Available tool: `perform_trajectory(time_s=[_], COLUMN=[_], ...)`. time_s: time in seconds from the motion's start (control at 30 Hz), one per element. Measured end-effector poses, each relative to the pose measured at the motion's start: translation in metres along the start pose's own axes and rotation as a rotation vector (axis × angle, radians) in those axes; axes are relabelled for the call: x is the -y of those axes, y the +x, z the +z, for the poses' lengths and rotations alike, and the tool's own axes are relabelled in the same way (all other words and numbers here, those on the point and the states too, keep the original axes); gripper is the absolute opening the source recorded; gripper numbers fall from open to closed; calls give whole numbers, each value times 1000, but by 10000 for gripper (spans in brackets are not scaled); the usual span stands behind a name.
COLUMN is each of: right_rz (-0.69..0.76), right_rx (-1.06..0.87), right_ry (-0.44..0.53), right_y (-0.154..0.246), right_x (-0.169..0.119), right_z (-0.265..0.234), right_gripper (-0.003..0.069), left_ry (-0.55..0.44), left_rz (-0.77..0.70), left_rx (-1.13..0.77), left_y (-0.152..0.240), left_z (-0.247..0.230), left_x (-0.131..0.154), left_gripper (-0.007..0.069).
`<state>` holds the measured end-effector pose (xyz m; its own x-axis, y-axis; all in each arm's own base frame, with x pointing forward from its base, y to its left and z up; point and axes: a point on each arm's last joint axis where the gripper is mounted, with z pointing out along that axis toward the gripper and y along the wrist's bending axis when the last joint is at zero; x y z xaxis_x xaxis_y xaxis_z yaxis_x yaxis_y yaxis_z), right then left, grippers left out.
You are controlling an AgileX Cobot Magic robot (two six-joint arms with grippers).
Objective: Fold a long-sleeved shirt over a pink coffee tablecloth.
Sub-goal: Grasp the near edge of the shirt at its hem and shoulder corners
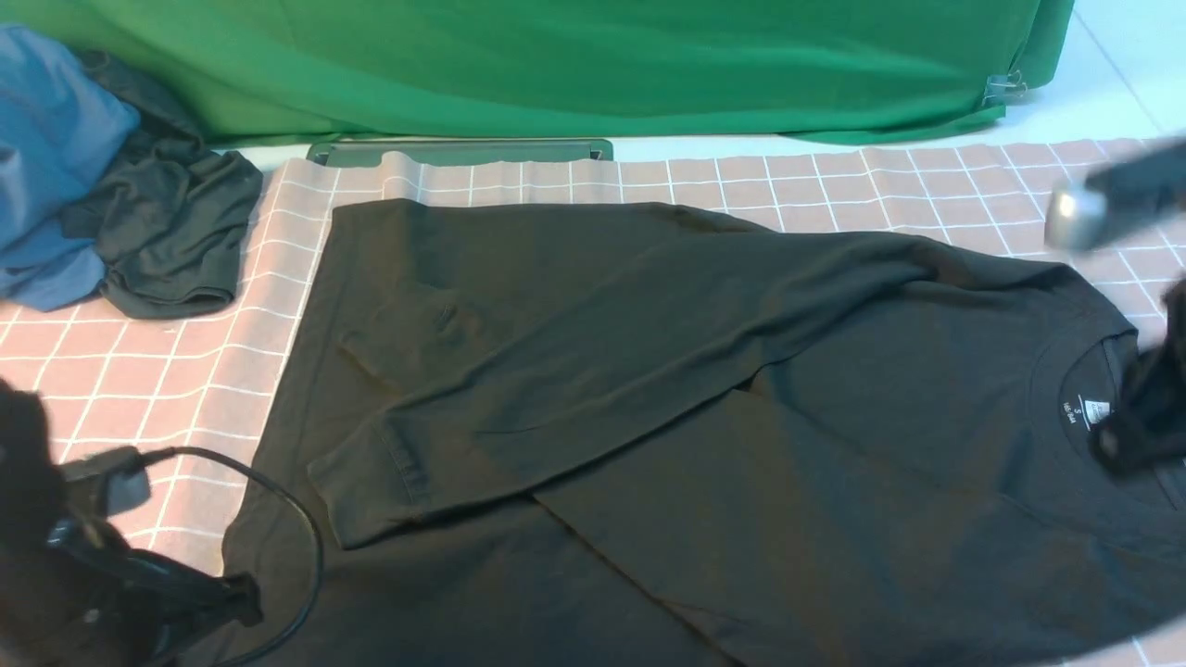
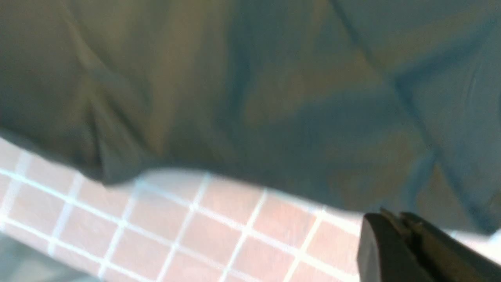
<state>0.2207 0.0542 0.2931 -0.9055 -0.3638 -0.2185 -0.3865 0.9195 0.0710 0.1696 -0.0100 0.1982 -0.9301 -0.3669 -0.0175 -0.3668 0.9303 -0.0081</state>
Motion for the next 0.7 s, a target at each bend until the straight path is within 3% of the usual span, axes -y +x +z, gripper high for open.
perform_trajectory(time_s=[0.13, 0.17, 0.23, 0.33, 0.53, 0.7], right_rz=[-2, -27, -96, -164, -214, -252], right_rx=[-39, -28, -27, -68, -75, -96], right_ry=[-3, 1, 3, -4, 12, 22], right_y=[15, 21, 31, 41, 37, 32], right_x=[-2, -4, -8, -12, -12, -9], right_z=[31, 46, 68, 91, 122, 138], right_gripper=[256, 359, 487, 580, 580, 506], left_ry=[26, 38, 52, 56, 68, 76], left_rz=[0, 0, 0, 0, 2, -5], left_rx=[56, 81, 111, 121, 146, 145], left_y=[7, 10, 13, 14, 11, 11], left_z=[-13, -18, -24, -25, -26, -26], left_x=[-3, -5, -6, -6, -5, -5], left_gripper=[30, 30, 30, 30, 30, 30])
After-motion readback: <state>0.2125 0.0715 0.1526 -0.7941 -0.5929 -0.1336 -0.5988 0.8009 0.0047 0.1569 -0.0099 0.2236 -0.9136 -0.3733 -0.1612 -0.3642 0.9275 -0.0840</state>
